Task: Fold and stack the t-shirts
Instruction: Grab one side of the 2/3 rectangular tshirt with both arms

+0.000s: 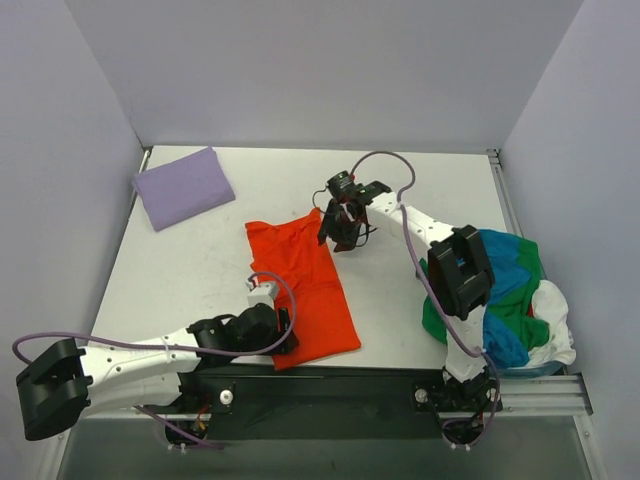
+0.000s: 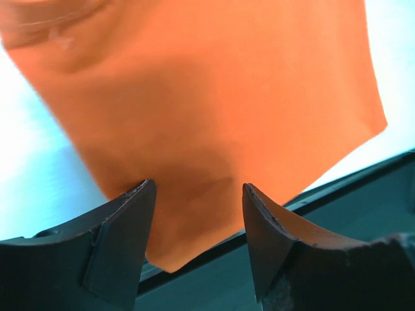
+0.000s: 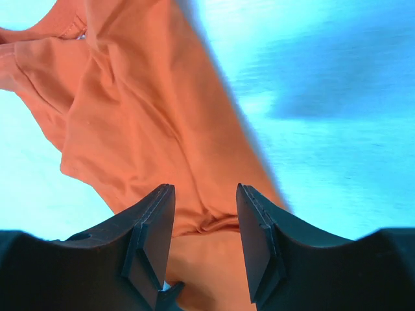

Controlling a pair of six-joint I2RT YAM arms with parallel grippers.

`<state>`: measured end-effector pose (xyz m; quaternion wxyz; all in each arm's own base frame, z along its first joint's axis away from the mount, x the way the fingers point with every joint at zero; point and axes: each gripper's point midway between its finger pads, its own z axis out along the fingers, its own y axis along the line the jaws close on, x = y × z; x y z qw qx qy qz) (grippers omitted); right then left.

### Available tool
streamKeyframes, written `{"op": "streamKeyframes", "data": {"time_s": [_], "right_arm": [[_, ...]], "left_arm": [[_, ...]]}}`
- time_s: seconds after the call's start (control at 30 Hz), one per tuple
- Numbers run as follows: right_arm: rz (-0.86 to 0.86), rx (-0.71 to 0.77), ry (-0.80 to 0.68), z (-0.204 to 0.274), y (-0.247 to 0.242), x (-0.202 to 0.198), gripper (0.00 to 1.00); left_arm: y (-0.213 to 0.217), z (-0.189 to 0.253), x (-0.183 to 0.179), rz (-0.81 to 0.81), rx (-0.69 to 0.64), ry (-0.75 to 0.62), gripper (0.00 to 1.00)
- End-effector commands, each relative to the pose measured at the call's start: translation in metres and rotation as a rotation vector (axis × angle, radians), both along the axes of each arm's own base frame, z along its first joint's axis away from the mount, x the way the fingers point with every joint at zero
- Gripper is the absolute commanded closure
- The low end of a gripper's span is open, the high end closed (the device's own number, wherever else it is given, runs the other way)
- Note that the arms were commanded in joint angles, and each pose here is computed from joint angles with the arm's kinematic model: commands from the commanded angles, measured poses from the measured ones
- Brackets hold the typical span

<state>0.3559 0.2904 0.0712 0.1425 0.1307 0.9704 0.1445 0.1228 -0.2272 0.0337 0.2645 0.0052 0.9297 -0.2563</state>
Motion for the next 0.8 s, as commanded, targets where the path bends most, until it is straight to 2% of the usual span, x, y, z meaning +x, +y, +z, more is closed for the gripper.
{"op": "streamKeyframes", "data": {"time_s": [0.0, 0.03, 0.17, 0.27, 0.3, 0.37, 0.4, 0.53, 0.63, 0.77], "right_arm": [[0.036, 0.020, -0.046, 0.037, -0.024, -0.012, 0.57], [0.045, 0.024, -0.068, 0.046, -0.030, -0.015, 0.57], [0.129, -0.012, -0.013, 0.028, -0.056, -0.056, 0.56], [0.188, 0.017, 0.005, 0.026, -0.062, -0.083, 0.55], [0.197, 0.002, 0.053, 0.011, -0.071, -0.101, 0.55], [0.225, 0.035, 0.041, 0.013, -0.072, -0.117, 0.55], [0.233, 0.019, 0.082, -0.001, -0.080, -0.134, 0.55], [0.259, 0.041, 0.090, -0.014, -0.085, -0.168, 0.55], [0.270, 0.061, 0.123, -0.028, -0.085, -0.190, 0.55], [0.266, 0.086, 0.129, -0.039, -0.082, -0.200, 0.55]], "left_arm": [[0.023, 0.008, 0.004, 0.049, 0.104, -0.016, 0.33], [0.019, 0.023, 0.009, 0.059, 0.081, -0.042, 0.33], [0.029, 0.041, 0.012, 0.096, 0.099, -0.053, 0.31], [0.038, 0.051, 0.015, 0.145, 0.111, -0.049, 0.30], [0.041, 0.053, 0.015, 0.162, 0.114, -0.045, 0.30], [0.048, 0.057, 0.017, 0.194, 0.132, -0.034, 0.29], [0.050, 0.058, 0.018, 0.205, 0.138, -0.031, 0.29], [0.062, 0.054, 0.018, 0.257, 0.182, 0.029, 0.28], [0.065, 0.053, 0.016, 0.270, 0.183, 0.069, 0.28], [0.067, 0.055, 0.012, 0.277, 0.176, 0.087, 0.28]]}}
